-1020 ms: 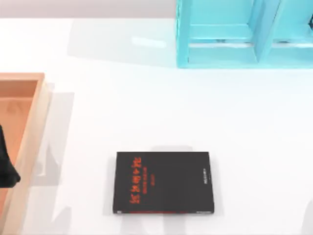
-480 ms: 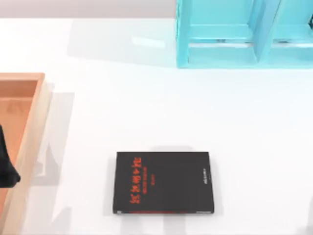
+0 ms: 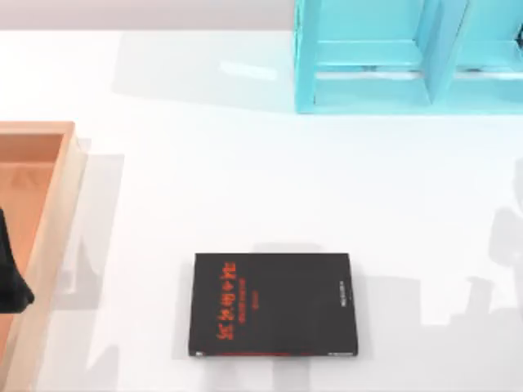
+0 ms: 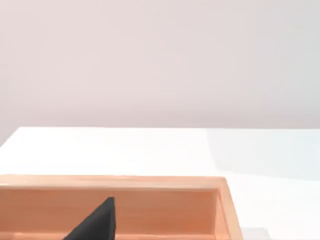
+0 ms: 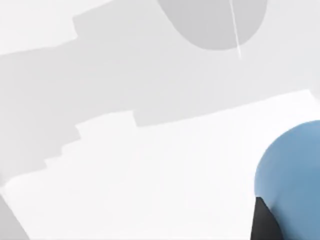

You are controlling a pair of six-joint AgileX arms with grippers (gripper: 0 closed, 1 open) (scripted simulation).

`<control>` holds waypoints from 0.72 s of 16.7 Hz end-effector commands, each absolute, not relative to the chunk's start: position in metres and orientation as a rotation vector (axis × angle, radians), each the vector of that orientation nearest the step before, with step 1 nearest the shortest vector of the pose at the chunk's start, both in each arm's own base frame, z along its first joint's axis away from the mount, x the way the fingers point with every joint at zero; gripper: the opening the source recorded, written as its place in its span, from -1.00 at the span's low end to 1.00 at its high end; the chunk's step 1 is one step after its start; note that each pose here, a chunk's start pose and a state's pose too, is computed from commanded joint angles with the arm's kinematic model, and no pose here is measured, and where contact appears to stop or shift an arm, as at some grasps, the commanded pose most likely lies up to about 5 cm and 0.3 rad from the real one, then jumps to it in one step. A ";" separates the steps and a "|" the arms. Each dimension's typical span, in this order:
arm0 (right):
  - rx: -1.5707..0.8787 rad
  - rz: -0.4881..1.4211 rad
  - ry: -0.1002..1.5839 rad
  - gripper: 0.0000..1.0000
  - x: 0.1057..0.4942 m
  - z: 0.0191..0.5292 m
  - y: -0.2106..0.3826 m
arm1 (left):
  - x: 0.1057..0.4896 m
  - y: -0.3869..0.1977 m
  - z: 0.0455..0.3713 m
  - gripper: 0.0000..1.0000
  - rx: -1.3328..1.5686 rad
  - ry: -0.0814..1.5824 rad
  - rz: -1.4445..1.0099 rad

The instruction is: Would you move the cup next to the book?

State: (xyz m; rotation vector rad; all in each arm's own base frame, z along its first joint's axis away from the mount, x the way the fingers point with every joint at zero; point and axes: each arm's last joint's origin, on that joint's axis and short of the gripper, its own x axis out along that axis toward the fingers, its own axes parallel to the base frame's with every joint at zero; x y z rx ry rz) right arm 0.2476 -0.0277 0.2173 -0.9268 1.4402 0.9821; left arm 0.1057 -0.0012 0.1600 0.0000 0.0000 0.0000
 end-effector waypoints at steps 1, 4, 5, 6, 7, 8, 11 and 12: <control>-0.878 0.929 1.476 -1.00 0.259 0.218 -0.013 | 0.106 -0.001 0.160 1.00 0.000 0.000 0.000; -0.716 0.732 1.573 -1.00 0.286 0.219 0.036 | 0.106 -0.001 0.160 1.00 0.000 0.000 0.000; -0.658 0.658 1.599 -1.00 0.292 0.219 0.054 | 0.106 -0.001 0.160 1.00 0.000 0.000 0.000; -0.599 0.581 1.619 -1.00 0.298 0.219 0.071 | 0.106 -0.001 0.160 1.00 0.000 0.000 0.000; -0.539 0.504 1.634 -1.00 0.302 0.219 0.088 | 0.106 -0.001 0.160 1.00 0.000 0.000 0.000; -0.479 0.429 1.643 -1.00 0.306 0.219 0.105 | 0.106 -0.001 0.160 1.00 0.000 0.000 0.000; -0.308 0.228 1.642 -1.00 0.311 0.220 0.151 | 0.106 -0.001 0.160 1.00 0.000 0.000 0.000; -0.258 0.174 1.634 -1.00 0.311 0.220 0.164 | 0.106 -0.001 0.160 1.00 0.000 0.000 0.000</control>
